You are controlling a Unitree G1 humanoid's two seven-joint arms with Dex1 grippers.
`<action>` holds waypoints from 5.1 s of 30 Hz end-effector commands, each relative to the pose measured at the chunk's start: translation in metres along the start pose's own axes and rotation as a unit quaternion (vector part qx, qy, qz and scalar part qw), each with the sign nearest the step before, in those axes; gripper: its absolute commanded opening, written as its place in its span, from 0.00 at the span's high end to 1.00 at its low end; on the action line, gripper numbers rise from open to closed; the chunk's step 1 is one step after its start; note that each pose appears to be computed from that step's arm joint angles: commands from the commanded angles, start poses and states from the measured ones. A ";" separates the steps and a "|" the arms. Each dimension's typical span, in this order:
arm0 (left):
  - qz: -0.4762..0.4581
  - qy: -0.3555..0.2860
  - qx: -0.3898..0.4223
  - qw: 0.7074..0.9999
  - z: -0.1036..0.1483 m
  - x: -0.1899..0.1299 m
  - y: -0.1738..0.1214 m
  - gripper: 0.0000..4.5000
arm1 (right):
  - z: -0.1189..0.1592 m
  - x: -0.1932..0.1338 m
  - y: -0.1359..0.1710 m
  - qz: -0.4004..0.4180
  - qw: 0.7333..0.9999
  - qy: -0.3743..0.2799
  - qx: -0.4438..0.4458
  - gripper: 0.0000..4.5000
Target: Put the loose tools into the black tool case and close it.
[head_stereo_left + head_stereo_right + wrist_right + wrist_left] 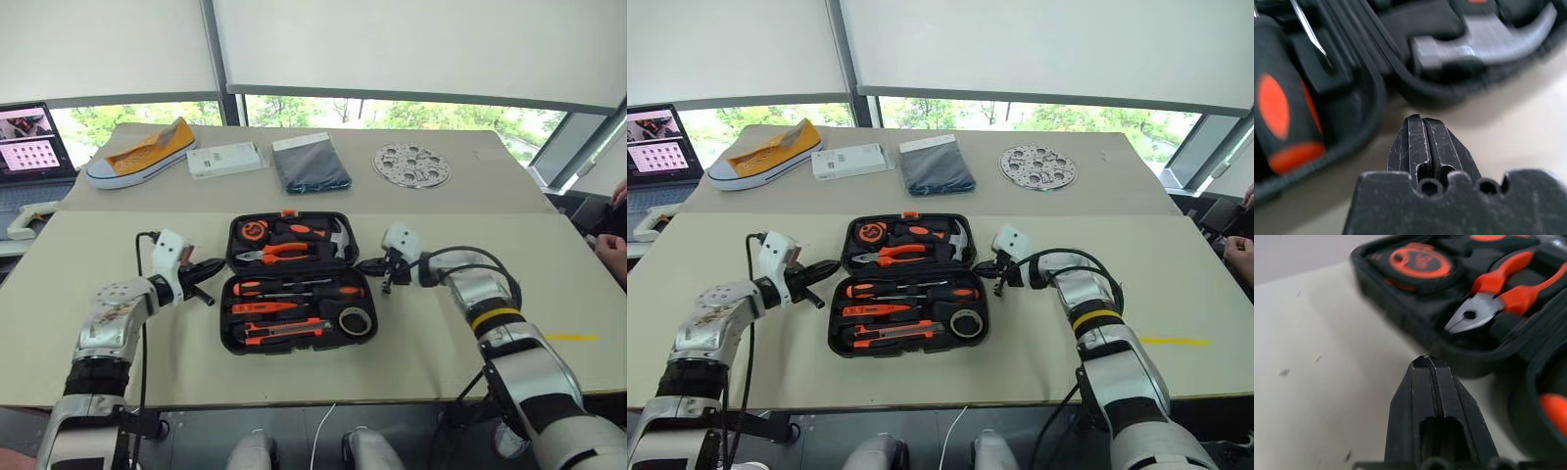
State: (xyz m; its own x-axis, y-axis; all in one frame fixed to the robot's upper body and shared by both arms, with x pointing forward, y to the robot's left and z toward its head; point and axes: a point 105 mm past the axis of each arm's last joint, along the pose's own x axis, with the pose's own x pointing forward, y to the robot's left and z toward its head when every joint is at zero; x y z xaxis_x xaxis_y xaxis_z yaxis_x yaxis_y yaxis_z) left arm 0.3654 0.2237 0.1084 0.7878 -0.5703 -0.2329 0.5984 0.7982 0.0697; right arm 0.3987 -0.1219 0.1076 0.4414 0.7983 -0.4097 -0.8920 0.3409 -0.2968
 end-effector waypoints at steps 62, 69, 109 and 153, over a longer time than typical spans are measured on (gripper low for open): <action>-0.025 -0.013 -0.174 0.984 0.071 0.041 -0.001 0.99 | 0.050 -0.031 -0.050 -0.158 0.931 -0.004 0.329 1.00; -0.036 -0.178 -0.025 0.983 0.086 0.013 -0.007 0.99 | 0.074 -0.052 -0.029 -0.162 0.972 -0.123 0.118 1.00; -0.111 0.003 0.202 0.973 0.008 0.044 -0.019 0.98 | -0.019 -0.096 0.131 -0.051 0.998 -0.033 -0.028 1.00; -0.342 0.055 0.164 0.924 0.020 0.078 -0.150 0.98 | 0.006 -0.081 0.113 -0.120 0.983 -0.138 0.007 1.00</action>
State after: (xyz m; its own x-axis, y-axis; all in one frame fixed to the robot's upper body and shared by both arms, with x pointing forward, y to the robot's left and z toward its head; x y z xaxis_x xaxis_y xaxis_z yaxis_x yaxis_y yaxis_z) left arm 0.3403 0.0545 0.1331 0.2026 -0.9346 -0.2923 0.9714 0.1541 0.1805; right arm 0.2632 -0.1539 0.1025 0.6211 0.7780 -0.0951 -0.7575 0.5647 -0.3276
